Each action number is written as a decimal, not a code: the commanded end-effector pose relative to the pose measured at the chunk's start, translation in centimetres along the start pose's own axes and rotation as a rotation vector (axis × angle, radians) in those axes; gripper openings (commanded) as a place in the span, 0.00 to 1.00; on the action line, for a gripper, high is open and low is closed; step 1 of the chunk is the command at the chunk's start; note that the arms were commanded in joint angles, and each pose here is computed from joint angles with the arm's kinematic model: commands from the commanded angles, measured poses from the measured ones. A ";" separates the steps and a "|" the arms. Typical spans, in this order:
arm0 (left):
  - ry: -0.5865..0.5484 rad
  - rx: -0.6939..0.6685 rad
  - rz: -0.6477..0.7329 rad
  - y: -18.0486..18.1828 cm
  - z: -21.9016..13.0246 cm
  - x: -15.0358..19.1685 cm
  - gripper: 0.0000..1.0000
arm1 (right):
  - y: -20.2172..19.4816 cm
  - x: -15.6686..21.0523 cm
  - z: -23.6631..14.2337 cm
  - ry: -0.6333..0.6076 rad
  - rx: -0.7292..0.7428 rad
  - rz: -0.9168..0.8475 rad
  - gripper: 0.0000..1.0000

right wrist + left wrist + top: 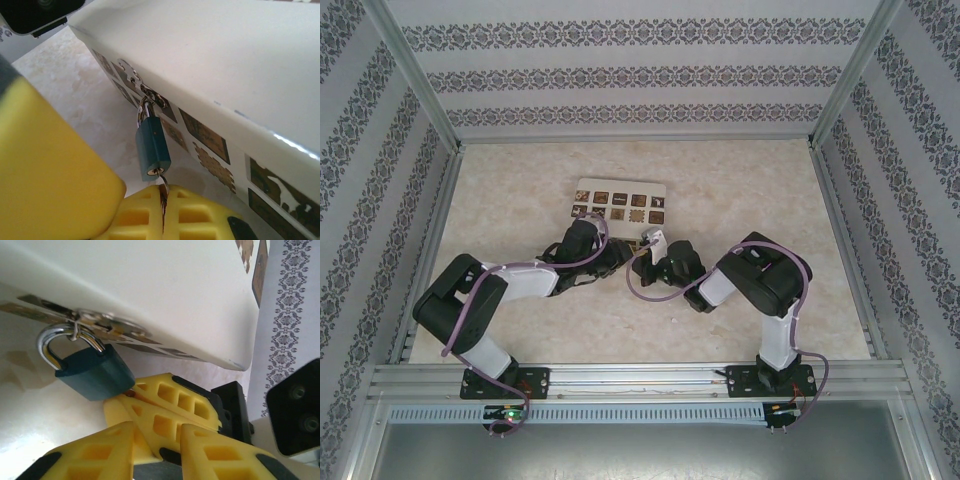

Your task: Unlock the padlock with the key

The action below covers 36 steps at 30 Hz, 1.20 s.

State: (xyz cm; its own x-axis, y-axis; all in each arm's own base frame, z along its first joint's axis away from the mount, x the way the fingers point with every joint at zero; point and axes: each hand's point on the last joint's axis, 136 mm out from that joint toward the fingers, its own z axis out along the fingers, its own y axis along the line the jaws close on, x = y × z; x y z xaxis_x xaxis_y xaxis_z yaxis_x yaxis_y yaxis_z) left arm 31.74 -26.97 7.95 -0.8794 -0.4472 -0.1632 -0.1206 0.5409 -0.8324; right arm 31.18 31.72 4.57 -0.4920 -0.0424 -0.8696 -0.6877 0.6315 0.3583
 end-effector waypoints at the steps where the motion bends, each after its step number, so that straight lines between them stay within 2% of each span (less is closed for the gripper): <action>1: 0.054 0.096 0.046 -2.6 -1.2 1.0 0.33 | 0.9 -0.6 0.0 -0.051 -0.019 0.016 0.00; 9: -0.069 0.050 0.075 -1.8 -6.3 -1.0 0.53 | 1.2 0.5 -0.3 -0.018 -0.010 0.078 0.00; 15: -0.171 0.058 0.064 -0.5 -9.5 -2.5 0.63 | 2.3 0.3 -0.4 -0.021 -0.042 0.190 0.00; 20: -0.221 0.110 -0.002 0.5 -10.3 -2.9 0.63 | 3.4 0.8 -0.3 -0.001 -0.059 0.312 0.00; 27: -0.229 0.126 -0.054 1.7 -10.1 -2.5 0.63 | 4.0 1.8 -0.5 0.012 -0.045 0.458 0.00; 36: -0.209 0.150 -0.094 2.3 -9.0 -2.3 0.59 | 4.7 0.9 -0.6 -0.012 -0.052 0.587 0.00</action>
State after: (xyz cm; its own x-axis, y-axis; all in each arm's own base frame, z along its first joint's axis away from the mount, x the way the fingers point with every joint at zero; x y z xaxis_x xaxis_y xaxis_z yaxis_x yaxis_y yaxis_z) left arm 28.59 -18.17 10.07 -0.7649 -0.6210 -0.1710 -0.1506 0.4306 -0.8899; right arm 27.57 34.06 5.25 -0.7624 0.2629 -0.5913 -0.3919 0.5396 0.7452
